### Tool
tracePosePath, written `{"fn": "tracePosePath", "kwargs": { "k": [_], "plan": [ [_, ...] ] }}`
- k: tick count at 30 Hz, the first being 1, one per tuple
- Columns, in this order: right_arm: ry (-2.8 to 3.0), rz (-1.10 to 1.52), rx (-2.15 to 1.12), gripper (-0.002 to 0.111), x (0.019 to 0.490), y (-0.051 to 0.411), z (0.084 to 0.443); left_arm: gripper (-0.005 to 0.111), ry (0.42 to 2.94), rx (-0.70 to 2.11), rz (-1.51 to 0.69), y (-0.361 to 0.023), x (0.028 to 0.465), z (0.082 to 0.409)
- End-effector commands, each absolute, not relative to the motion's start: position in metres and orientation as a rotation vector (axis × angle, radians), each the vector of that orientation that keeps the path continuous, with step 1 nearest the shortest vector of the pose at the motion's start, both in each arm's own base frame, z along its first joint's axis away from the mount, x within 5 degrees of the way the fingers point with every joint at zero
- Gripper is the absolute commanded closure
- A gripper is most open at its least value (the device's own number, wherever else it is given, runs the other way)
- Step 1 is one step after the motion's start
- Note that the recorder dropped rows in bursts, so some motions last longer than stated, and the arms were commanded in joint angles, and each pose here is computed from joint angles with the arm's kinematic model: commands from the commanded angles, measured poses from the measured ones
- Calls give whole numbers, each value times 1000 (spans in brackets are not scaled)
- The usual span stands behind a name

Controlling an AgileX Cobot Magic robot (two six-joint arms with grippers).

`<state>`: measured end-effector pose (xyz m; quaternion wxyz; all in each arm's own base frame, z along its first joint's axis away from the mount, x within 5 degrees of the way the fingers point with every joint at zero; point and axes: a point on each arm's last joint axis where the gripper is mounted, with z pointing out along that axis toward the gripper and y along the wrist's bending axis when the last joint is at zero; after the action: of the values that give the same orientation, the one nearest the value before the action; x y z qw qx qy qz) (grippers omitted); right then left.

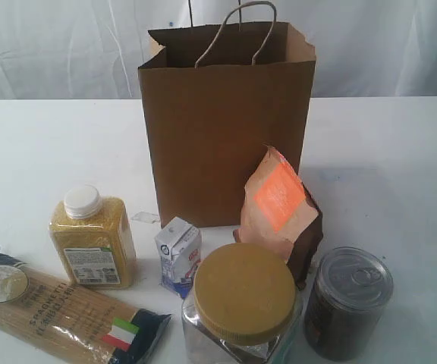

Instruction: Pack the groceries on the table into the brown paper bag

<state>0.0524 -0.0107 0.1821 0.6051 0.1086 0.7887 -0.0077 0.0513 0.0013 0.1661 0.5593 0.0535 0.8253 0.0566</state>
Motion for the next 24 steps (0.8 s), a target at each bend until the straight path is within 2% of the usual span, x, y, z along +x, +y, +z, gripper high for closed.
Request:
{"fn": "tracePosePath", "kwargs": {
  "k": [1, 10, 24],
  "plan": [
    [1822, -13, 252, 108, 52, -10, 181, 107, 1942, 124, 124, 1, 51, 165],
    [1809, -15, 239, 108, 53, -10, 182, 107, 1942, 124, 124, 1, 51, 165],
    [1421, 57, 123, 108, 55, -2, 218, 107, 1942, 124, 124, 1, 51, 165]
  ]
}}
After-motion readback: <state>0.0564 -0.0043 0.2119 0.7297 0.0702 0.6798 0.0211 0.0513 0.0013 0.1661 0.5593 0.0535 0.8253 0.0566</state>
